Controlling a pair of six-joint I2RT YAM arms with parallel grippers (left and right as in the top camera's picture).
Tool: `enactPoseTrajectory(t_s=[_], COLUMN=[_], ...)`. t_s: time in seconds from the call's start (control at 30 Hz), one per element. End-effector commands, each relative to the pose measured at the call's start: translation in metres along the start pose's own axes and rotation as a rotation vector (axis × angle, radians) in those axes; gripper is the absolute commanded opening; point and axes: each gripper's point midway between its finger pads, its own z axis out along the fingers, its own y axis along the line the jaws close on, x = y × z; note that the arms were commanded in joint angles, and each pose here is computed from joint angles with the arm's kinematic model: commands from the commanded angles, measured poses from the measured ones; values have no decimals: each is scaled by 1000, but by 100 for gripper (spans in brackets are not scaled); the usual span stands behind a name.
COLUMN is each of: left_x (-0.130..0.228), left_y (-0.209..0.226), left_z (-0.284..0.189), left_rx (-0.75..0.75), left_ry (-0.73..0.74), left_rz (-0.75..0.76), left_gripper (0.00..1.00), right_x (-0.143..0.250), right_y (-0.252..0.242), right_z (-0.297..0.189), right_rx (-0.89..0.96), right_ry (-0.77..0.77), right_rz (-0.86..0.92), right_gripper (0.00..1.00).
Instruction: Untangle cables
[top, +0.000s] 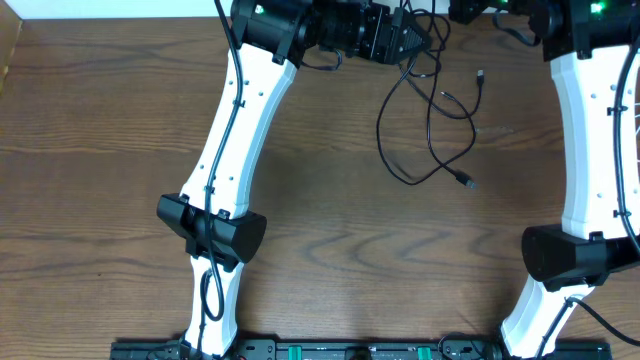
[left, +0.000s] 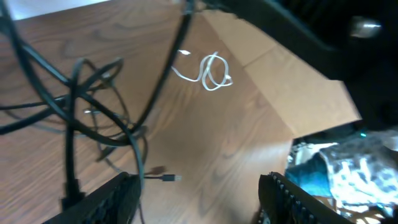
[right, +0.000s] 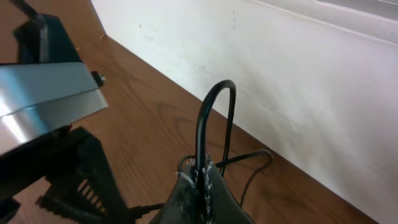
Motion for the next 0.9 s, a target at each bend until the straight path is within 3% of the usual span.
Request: enactPoseTrajectory(t_s=[0.0,0.43,0.6,0.67,0.7,0.73,0.77,0.87], left_x=[-5,-5,-1,-1,-1,-1,-1,-1], left_y=[19,46,57,58,58,58,58,60], left_z=[-7,8,17,18,18,18,18,15], left_rx=[-124,-169,-171,-171,-171,-171,-171,-172], left_ry=[-27,-19,-5,-3,-4,-4,-5,-8], left_rz=[27,46,32,30,27,21,13,-6], left_gripper=[67,67,59,42,26,23,8,8], right_x=[-14,-18,-22,-22,-22,-22,-21,-21], right_y=[13,40,47,47,47,46,45,44], right_z=[-13,-19,-22,-23,-23,-22,-22,-23], right_rx=[-16,-114,-121,-120,-120,-114,-105,-103], right_ry=[-35,-44,-52,-54,-54,-53,-50,-49], right_rz=[-3,-6,-18,-19,-19,-18,-17,-16], right_gripper=[1,1,1,1,1,1,1,1])
